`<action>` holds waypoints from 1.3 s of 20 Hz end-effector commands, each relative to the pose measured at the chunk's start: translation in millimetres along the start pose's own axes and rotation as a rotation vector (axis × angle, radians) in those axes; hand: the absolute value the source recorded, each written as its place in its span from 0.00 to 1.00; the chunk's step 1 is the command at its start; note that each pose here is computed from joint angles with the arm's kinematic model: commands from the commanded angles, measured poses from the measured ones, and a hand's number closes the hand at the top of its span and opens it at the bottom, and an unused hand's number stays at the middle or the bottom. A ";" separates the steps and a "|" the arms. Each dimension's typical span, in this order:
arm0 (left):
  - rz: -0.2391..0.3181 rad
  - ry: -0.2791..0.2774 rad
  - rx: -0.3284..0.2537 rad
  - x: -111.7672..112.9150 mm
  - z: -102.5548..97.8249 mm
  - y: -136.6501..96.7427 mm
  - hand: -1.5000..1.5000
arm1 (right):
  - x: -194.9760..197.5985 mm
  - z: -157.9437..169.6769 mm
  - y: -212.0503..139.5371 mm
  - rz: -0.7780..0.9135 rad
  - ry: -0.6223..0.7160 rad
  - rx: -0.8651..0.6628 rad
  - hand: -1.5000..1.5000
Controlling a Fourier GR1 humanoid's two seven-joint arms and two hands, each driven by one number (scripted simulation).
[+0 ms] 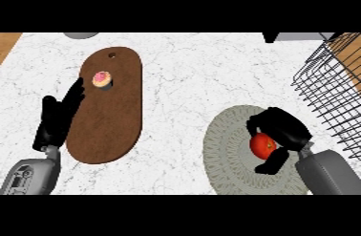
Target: Pick the tomato from the placemat and place it in the basket
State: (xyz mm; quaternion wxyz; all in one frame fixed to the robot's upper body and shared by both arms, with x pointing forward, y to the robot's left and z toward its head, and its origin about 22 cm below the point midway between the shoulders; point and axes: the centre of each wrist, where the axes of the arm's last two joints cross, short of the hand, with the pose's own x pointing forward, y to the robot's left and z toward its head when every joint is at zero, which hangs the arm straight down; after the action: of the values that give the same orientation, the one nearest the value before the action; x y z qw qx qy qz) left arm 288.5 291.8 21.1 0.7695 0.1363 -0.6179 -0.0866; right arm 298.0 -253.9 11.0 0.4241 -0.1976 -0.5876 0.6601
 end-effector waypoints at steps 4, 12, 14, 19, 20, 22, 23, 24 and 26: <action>0.015 -0.013 -0.004 13.3 -1.3 -5.3 0.50 | 78.2 9.9 -12.3 0.056 0.259 -0.103 1.00; 0.006 -0.001 0.004 6.9 1.7 -5.2 0.50 | 122.5 60.1 -74.1 -0.353 0.169 -0.363 1.00; 0.003 0.013 -0.002 -4.7 3.3 -10.5 0.50 | 133.0 65.1 -95.1 -0.454 0.147 -0.465 1.00; 0.004 -0.014 -0.006 -7.7 5.2 -5.7 0.50 | 160.0 107.7 -143.5 -0.479 0.203 -0.594 1.00; 0.012 -0.021 -0.012 4.2 6.5 -0.4 0.50 | 167.5 120.9 -149.3 -0.467 0.203 -0.624 1.00; 0.007 -0.016 -0.023 4.7 0.1 -15.8 0.50 | 173.9 118.5 -169.5 -0.483 0.196 -0.658 1.00; -0.007 -0.001 -0.018 15.9 -1.6 -3.4 0.50 | 170.5 121.5 -175.7 -0.484 0.227 -0.649 1.00; 0.013 -0.027 -0.028 18.1 -1.3 -3.6 0.50 | 176.7 113.5 -187.5 -0.489 0.226 -0.663 1.00; -0.010 -0.005 -0.008 5.9 -1.9 -11.7 0.50 | 179.1 112.0 -207.9 -0.470 0.245 -0.680 1.00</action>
State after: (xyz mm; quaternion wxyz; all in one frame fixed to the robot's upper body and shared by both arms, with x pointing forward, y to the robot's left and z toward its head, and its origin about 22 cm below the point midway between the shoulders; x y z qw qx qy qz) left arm 289.4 283.4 27.8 0.7676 0.1287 -0.6212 -0.0914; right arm 196.4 -190.2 238.5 0.5566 -0.2641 -0.7247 0.3085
